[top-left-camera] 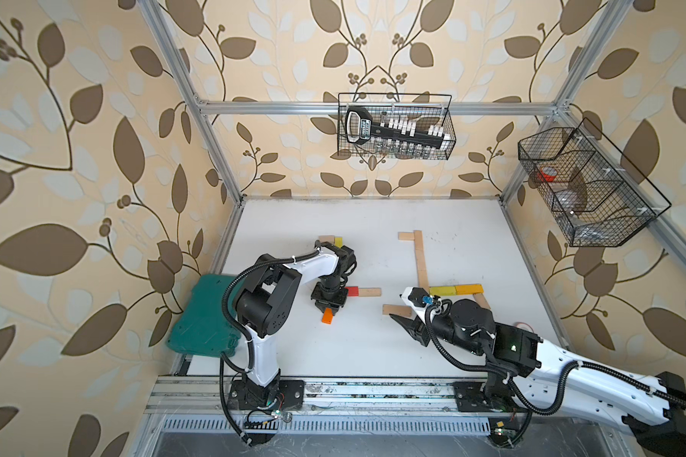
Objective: Assemble a giraffe with building blocks
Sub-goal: Assemble the building block at the center of the board.
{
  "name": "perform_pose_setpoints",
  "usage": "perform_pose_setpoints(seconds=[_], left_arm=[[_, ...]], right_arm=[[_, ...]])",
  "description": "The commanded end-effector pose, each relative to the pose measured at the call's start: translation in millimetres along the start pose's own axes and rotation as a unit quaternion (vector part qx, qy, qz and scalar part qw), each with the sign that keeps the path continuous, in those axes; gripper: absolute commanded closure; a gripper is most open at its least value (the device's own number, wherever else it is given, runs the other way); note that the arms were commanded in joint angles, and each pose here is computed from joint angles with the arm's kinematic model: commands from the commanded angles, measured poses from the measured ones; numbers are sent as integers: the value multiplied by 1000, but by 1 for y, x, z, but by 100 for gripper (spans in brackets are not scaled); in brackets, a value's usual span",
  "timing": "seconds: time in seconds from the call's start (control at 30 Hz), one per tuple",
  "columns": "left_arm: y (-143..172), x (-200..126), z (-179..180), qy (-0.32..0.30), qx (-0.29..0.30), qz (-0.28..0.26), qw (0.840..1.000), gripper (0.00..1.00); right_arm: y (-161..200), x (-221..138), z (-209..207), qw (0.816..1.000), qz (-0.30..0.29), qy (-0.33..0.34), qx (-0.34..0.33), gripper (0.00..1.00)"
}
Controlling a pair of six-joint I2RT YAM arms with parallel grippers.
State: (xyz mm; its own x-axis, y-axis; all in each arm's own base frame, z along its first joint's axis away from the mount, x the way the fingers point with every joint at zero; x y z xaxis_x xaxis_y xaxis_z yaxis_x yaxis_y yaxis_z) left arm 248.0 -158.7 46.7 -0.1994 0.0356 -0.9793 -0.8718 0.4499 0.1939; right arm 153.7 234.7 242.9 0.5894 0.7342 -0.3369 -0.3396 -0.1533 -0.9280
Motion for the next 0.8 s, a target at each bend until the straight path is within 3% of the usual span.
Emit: perform_pose_setpoints(seconds=[0.0, 0.43, 0.6, 0.77], left_arm=[[-6, -4, 2, 2, -5, -5, 1000, 66], [-5, -22, 5, -11, -6, -30, 999, 50], [0, -72, 7, -33, -2, -87, 996, 42], [22, -151, 2, -44, 6, -195, 980, 35]], right_arm=[[8, 0, -2, 1000, 5, 5, -1, 47], [13, -1, -6, 1000, 7, 15, -6, 45], [18, -1, -14, 999, 15, 40, -18, 41], [32, 7, -26, 996, 39, 78, -32, 30]])
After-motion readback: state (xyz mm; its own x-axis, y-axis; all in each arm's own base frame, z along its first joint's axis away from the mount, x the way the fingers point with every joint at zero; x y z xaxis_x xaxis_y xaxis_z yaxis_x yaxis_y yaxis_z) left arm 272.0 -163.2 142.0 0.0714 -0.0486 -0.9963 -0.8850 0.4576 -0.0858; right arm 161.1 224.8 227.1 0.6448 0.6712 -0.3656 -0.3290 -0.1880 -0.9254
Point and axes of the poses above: each gripper's point midway between its finger pads, its own x axis out along the fingers, its own z axis along the line the jaws close on, y = z × x, the point moved 3 cm from there along -x, back along the fingers, and after that the axes turned 15 degrees about x, right-handed, at the moved point
